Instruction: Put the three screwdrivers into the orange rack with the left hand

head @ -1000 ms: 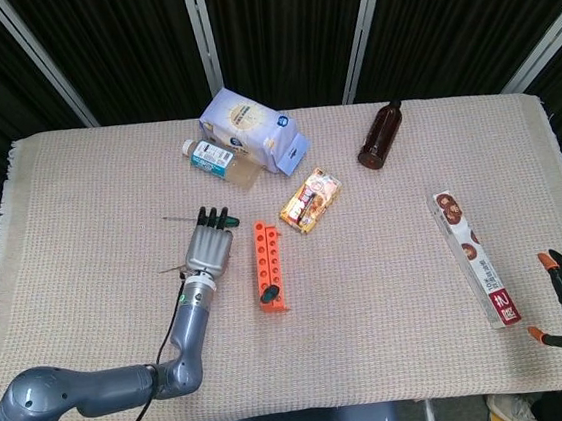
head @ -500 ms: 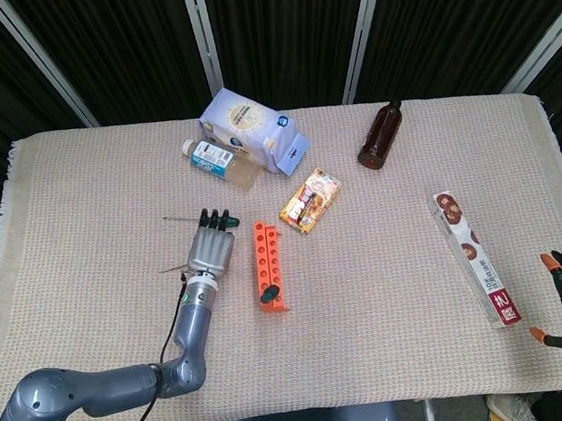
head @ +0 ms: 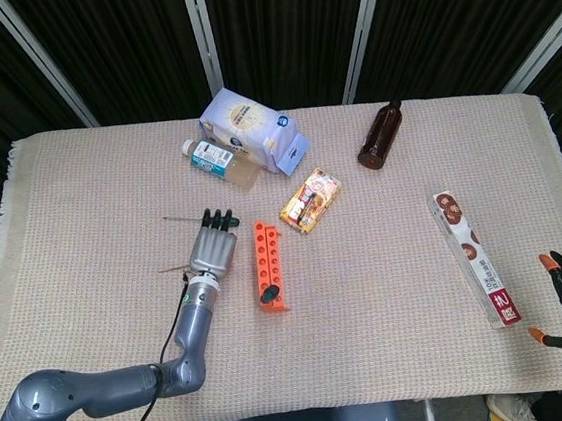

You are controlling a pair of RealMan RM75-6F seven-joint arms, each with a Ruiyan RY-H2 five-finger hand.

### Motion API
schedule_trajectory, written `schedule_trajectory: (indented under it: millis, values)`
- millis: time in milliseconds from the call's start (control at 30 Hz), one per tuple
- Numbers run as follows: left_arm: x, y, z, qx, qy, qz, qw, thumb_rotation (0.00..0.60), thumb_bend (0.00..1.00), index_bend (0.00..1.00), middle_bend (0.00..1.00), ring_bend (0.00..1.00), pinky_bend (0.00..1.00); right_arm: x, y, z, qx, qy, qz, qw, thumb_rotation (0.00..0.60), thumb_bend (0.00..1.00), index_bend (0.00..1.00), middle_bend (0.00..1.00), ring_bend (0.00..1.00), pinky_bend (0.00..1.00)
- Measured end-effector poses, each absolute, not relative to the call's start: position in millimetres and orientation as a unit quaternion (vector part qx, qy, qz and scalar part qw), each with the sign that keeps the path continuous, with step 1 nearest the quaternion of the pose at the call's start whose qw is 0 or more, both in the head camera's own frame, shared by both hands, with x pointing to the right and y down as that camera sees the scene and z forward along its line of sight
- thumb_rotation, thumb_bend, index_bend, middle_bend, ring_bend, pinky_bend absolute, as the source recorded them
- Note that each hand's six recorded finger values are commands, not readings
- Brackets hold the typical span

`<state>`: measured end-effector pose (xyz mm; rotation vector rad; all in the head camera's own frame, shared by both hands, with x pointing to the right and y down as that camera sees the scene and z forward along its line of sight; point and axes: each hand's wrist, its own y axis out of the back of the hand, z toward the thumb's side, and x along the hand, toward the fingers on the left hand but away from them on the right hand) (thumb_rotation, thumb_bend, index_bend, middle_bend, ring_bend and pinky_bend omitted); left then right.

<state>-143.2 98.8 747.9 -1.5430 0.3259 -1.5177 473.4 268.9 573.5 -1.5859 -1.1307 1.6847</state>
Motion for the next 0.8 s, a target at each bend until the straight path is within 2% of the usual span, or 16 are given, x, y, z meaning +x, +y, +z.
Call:
schedule_trajectory:
  millis: [233,467,667,800]
  values:
    - [-142.1,99.0,743.3,-0.633,0.143,-0.605,0.46,0.6,0.44,0.62,0.02,0.0,0.0,472.7,268.3,573.5,-0.592,-0.421,0.627,0.281,0.6,0.0,0.03,0.0,0.0,0.03]
    - [-146.7,96.2,728.0,-0.66,0.181,-0.583,0.437,0.6,0.44,0.66,0.06,0.0,0.0,472.3,267.8,573.3,-0.593,-0.423,0.625,0.281,0.6,0.0,0.04,0.0,0.0,0.03]
    - [-165.6,89.5,705.0,-0.711,0.26,-0.545,0.361,0.6,0.47,0.65,0.08,0.0,0.0,471.8,267.2,573.6,-0.596,-0.422,0.623,0.282,0.6,0.0,0.04,0.0,0.0,0.03]
    - [-184.2,83.5,686.0,-0.748,0.335,-0.498,0.284,0.6,0.5,0.64,0.1,0.0,0.0,469.8,266.6,574.9,-0.599,-0.421,0.62,0.282,0.6,0.0,0.04,0.0,0.0,0.03]
